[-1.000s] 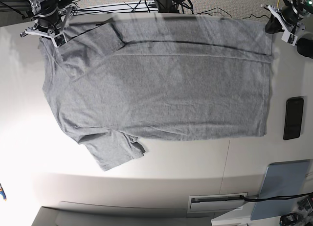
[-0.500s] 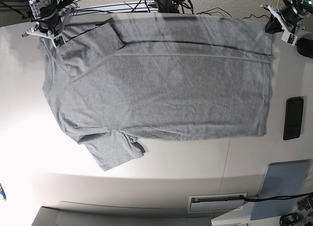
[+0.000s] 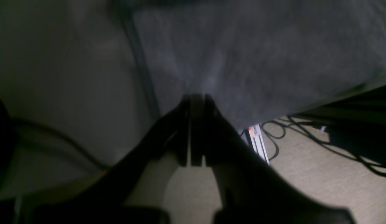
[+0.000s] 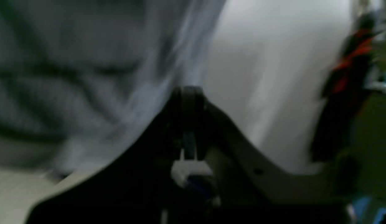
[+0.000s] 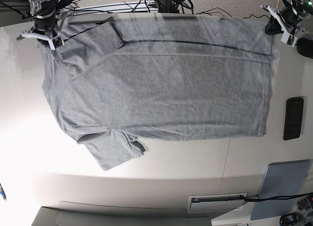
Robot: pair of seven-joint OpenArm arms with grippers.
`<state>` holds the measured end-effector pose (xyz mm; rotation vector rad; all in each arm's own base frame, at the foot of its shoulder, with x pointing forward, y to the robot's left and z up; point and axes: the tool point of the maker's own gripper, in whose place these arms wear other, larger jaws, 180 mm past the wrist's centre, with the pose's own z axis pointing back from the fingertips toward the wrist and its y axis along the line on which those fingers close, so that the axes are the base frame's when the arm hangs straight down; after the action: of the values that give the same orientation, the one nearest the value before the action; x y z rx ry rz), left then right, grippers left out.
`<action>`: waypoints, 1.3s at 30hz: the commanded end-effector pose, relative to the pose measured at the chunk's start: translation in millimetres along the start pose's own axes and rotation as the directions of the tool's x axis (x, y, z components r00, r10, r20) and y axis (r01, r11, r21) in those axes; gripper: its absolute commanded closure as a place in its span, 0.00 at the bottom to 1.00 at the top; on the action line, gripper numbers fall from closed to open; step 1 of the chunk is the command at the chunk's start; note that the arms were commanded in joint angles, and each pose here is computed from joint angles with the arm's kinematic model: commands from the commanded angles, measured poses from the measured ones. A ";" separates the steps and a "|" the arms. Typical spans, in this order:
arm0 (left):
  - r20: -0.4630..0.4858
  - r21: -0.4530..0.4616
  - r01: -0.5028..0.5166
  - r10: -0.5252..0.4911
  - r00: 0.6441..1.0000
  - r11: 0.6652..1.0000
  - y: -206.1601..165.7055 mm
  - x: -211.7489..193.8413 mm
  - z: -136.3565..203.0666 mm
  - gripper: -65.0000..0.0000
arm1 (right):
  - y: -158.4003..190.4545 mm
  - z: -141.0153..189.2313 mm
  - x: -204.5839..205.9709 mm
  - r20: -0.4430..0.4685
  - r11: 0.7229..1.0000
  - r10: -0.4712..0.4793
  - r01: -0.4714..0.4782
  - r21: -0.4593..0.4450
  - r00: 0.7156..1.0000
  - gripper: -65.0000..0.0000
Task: Fold the T-shirt properly
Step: 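Regrasp the shoulder corners and drag the shirt flat toward the robot, then move both grippers to the hem corners of the shirt and grasp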
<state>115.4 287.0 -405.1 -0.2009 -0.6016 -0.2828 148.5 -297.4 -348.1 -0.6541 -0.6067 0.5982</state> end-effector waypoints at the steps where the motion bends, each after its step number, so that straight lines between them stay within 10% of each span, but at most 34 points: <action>1: 0.037 0.005 0.039 -0.039 0.999 0.999 4.1 16.7 6.3 0.97 | -14.1 5.2 16.4 0.059 0.999 0.022 -0.019 -0.046 0.998 1.00; 5: 0.081 0.044 0.096 -0.099 0.992 0.994 10.5 46.1 12.0 0.62 | -33.8 10.9 47.6 0.141 0.994 0.020 -0.005 -0.110 0.990 0.96; 8: 0.167 0.134 0.028 -0.050 0.985 0.991 33.3 78.3 13.9 0.47 | -46.3 6.2 63.4 0.181 0.989 -0.001 0.027 -0.143 0.984 0.74; 17: 0.415 0.126 -0.046 -0.010 0.910 0.991 66.2 185.1 -16.8 0.46 | -81.7 -1.6 112.0 0.322 0.968 -0.095 0.163 -0.191 0.942 0.65; 28: 0.383 0.141 -0.112 0.050 0.922 0.984 113.8 270.6 -101.4 0.46 | -83.9 -40.3 100.2 0.262 0.957 -0.209 0.252 -0.145 0.942 0.65; 39: 0.248 0.219 -0.105 0.049 0.967 0.970 138.9 273.3 -148.2 0.46 | -85.0 -46.3 96.4 0.245 0.955 -0.215 0.256 -0.149 0.945 0.65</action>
<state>438.0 314.4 -403.6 -0.0457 -0.7950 -0.1151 262.3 -301.3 -305.8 -0.6301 -0.8918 0.3873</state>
